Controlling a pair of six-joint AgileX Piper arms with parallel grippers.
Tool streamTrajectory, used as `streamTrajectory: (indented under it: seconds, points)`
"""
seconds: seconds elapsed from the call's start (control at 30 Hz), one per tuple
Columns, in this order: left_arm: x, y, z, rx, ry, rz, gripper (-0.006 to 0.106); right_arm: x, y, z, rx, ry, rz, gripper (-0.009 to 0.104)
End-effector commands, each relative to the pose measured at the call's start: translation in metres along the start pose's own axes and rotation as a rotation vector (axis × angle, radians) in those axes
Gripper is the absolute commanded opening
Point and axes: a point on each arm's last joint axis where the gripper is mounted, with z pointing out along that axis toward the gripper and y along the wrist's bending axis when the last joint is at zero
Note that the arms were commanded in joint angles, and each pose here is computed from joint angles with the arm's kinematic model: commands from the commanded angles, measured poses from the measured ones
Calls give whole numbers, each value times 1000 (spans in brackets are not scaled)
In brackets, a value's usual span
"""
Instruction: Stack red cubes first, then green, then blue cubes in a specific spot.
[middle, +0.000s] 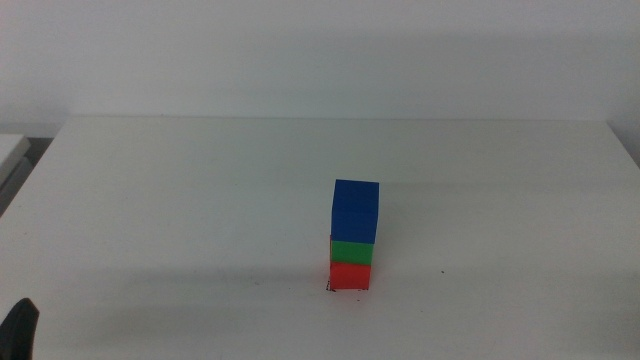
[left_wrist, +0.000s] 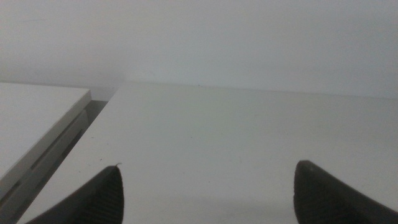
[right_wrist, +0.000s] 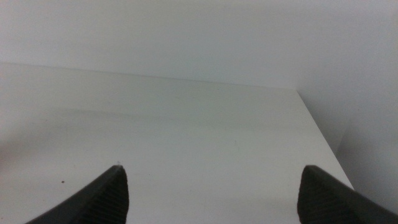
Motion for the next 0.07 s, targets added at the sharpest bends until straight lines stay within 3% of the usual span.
streamTrajectory:
  seconds: [0.0,0.03]
  points:
    - [-2,0,0,-3,-18,3,94,0,0,0,8,-15,-17,93]
    - [-2,0,0,-3,-18,3,94,0,0,0,8,-15,-17,93]
